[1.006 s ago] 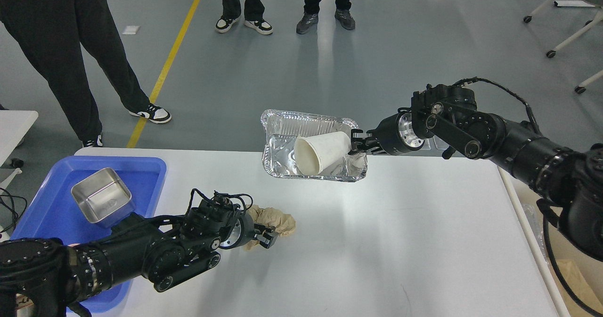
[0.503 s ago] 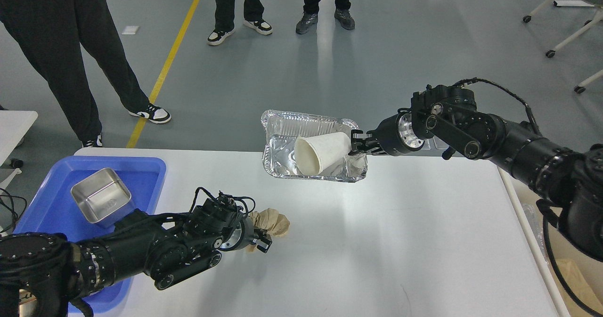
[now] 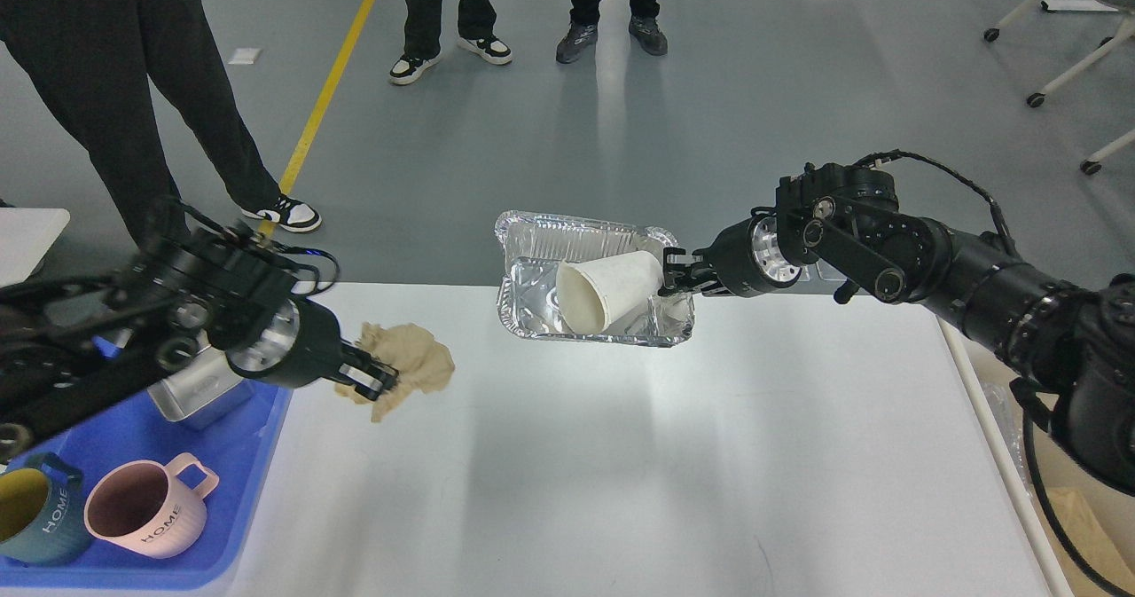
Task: Tidy desktop
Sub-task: 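Lift the crumpled paper and drop it into the held foil container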
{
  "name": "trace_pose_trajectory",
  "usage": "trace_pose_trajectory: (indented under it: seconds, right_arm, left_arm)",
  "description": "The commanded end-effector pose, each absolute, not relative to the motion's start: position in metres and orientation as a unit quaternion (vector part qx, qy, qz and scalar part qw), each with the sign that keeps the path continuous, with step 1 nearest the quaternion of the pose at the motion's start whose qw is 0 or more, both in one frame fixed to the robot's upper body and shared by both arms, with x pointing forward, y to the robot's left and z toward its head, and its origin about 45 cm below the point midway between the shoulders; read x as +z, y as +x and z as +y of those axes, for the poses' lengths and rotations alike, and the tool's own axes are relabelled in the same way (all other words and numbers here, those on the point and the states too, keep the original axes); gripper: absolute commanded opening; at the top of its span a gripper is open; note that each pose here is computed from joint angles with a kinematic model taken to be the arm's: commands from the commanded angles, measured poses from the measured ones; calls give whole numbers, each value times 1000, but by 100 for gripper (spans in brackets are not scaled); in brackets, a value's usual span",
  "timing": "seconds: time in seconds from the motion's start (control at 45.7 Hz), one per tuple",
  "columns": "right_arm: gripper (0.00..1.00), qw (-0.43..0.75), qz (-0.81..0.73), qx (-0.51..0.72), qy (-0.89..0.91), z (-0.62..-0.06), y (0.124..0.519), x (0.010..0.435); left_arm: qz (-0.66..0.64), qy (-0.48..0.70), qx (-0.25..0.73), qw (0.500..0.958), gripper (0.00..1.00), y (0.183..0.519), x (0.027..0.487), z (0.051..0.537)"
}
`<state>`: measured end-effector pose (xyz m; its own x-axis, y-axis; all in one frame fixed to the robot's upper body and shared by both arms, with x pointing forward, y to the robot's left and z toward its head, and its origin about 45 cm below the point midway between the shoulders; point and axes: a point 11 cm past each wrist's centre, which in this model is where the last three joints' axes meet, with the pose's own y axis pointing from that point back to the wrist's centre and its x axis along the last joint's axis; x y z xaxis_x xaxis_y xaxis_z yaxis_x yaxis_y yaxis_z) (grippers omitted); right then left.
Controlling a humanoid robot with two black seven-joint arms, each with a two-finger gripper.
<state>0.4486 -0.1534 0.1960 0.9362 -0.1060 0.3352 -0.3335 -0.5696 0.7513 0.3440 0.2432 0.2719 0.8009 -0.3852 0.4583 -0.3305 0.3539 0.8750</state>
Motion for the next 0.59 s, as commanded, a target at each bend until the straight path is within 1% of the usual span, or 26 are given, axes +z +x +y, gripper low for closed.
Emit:
trace_pose_trajectory:
  seconds: [0.0,0.087,0.131,0.175,0.241,0.372,0.503,0.569]
  right_arm:
    - [0,446,-125,129,877,-152,449,197]
    - [0,446,-125,129,877,-152,449,197]
    - [0,447,-124,129,877,-152,449,197]
    - [0,446,-125,129,877,-152,450,198]
    - [0,447,-125,130,876,-151,450,198]
    - [0,446,-124,130,877,-150,449,197]
    - [0,446,-124,130,877,-150,450,198]
    - [0,446,-123,131,877,-150,450,200]
  left_arm:
    - [-361,497,115,781,0,362,391,270]
    - [-414,430,189,780,0,362,476,275]
    - [-428,407,213,778,0,359,505,277]
    - [-434,394,226,778,0,356,523,280]
    - [-436,384,232,780,0,351,538,283]
    - [-442,379,237,778,0,347,548,284]
    - [-447,370,245,777,0,350,558,284]
    - [-446,363,251,779,0,357,563,280]
